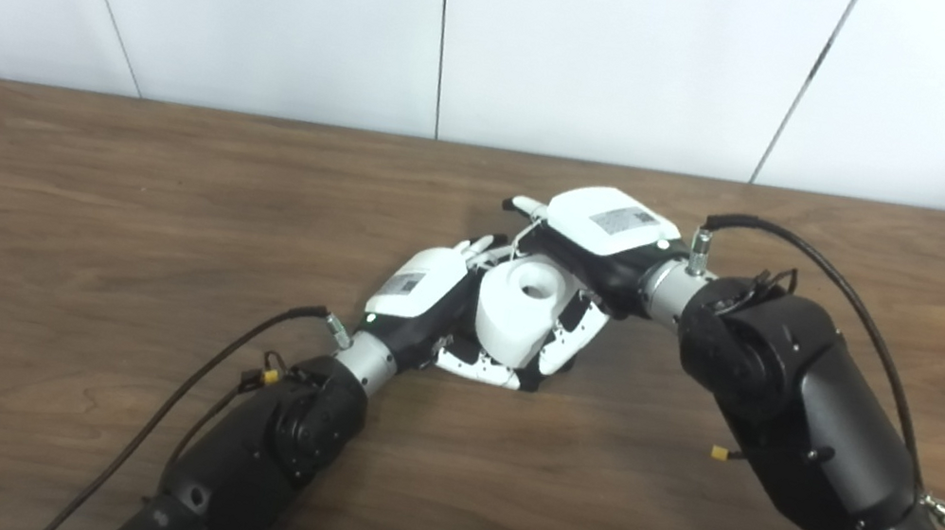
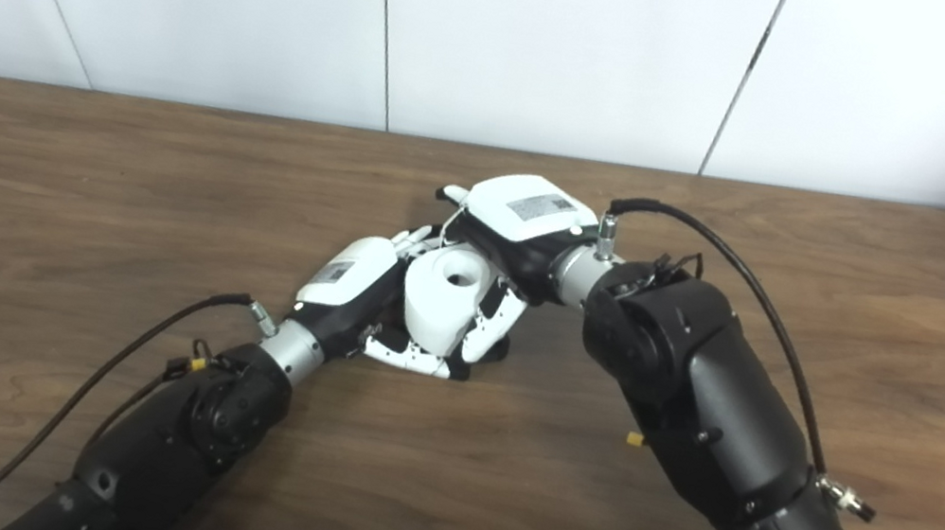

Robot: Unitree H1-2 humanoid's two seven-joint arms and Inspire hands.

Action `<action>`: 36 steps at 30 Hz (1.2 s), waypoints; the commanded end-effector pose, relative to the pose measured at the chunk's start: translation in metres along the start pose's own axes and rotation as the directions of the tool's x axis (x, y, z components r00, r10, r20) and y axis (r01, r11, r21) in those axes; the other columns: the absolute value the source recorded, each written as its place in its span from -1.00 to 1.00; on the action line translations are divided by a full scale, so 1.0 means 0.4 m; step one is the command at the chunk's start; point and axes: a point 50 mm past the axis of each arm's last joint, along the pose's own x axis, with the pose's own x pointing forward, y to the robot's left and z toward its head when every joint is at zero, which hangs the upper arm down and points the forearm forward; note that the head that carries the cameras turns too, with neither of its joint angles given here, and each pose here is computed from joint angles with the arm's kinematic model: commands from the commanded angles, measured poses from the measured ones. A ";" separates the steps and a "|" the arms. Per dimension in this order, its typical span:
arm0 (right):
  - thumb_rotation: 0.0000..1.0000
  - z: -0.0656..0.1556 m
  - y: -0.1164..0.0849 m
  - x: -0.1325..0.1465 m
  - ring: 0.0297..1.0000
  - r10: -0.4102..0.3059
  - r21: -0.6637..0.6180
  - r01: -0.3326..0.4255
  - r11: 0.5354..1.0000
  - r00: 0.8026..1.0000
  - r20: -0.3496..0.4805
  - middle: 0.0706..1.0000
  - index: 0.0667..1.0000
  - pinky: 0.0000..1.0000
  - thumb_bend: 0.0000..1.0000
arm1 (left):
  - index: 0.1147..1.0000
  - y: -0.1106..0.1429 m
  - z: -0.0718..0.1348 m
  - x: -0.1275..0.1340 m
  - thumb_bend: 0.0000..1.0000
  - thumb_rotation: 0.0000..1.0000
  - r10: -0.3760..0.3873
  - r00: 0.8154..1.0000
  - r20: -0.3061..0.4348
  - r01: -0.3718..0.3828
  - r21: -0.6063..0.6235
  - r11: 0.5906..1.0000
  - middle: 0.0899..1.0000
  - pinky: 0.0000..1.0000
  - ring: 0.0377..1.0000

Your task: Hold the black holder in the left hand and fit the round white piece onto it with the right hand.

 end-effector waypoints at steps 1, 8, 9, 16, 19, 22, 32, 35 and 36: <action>-0.42 0.000 -0.017 -0.005 0.73 -0.023 -0.011 0.023 1.000 1.000 0.008 0.93 1.00 0.54 0.97 | -0.17 -0.114 -0.018 -0.046 0.05 -0.89 -0.192 0.979 -0.067 0.192 -0.016 0.981 0.86 1.00 1.00; -0.42 -0.001 -0.022 -0.006 0.67 -0.053 -0.013 0.053 0.999 0.999 0.005 0.90 1.00 0.50 0.97 | -0.17 -0.114 -0.021 -0.049 0.05 -0.89 -0.187 0.980 -0.070 0.187 -0.020 0.982 0.85 1.00 1.00; -0.42 -0.002 -0.025 -0.006 0.67 -0.058 -0.013 0.058 0.998 0.998 0.006 0.90 1.00 0.50 0.96 | -0.17 -0.114 -0.021 -0.049 0.05 -0.89 -0.188 0.979 -0.072 0.187 -0.021 0.982 0.85 1.00 1.00; -0.44 -0.008 -0.047 -0.005 0.70 -0.116 0.020 0.116 0.993 0.993 0.008 0.92 1.00 0.47 1.00 | -0.17 -0.112 -0.026 -0.050 0.05 -0.89 -0.196 0.978 -0.077 0.195 -0.016 0.981 0.86 1.00 1.00; -0.45 -0.013 -0.067 -0.003 0.71 -0.132 0.026 0.131 0.991 0.991 0.013 0.93 1.00 0.45 1.00 | -0.17 -0.111 -0.028 -0.051 0.05 -0.89 -0.193 0.978 -0.077 0.192 -0.019 0.981 0.86 1.00 1.00; -0.44 -0.014 -0.094 -0.002 0.71 -0.130 0.026 0.129 0.991 0.992 0.007 0.94 1.00 0.45 0.98 | -0.17 -0.110 -0.027 -0.051 0.05 -0.89 -0.190 0.979 -0.077 0.189 -0.024 0.982 0.86 1.00 1.00; -0.41 -0.022 -0.152 -0.007 0.71 -0.139 0.022 0.139 0.990 0.990 -0.002 0.94 1.00 0.40 0.98 | -0.17 -0.109 -0.031 -0.052 0.05 -0.88 -0.191 0.979 -0.077 0.189 -0.027 0.982 0.86 1.00 1.00; -0.42 -0.024 -0.159 -0.008 0.70 -0.132 0.016 0.132 0.991 0.991 -0.006 0.94 1.00 0.39 0.99 | -0.17 -0.110 -0.033 -0.052 0.05 -0.88 -0.192 0.978 -0.078 0.190 -0.027 0.981 0.85 1.00 1.00; -0.43 -0.025 -0.160 -0.009 0.71 -0.126 0.013 0.127 0.992 0.992 -0.008 0.95 1.00 0.40 1.00 | -0.17 -0.110 -0.034 -0.052 0.05 -0.89 -0.190 0.979 -0.077 0.189 -0.027 0.982 0.85 1.00 1.00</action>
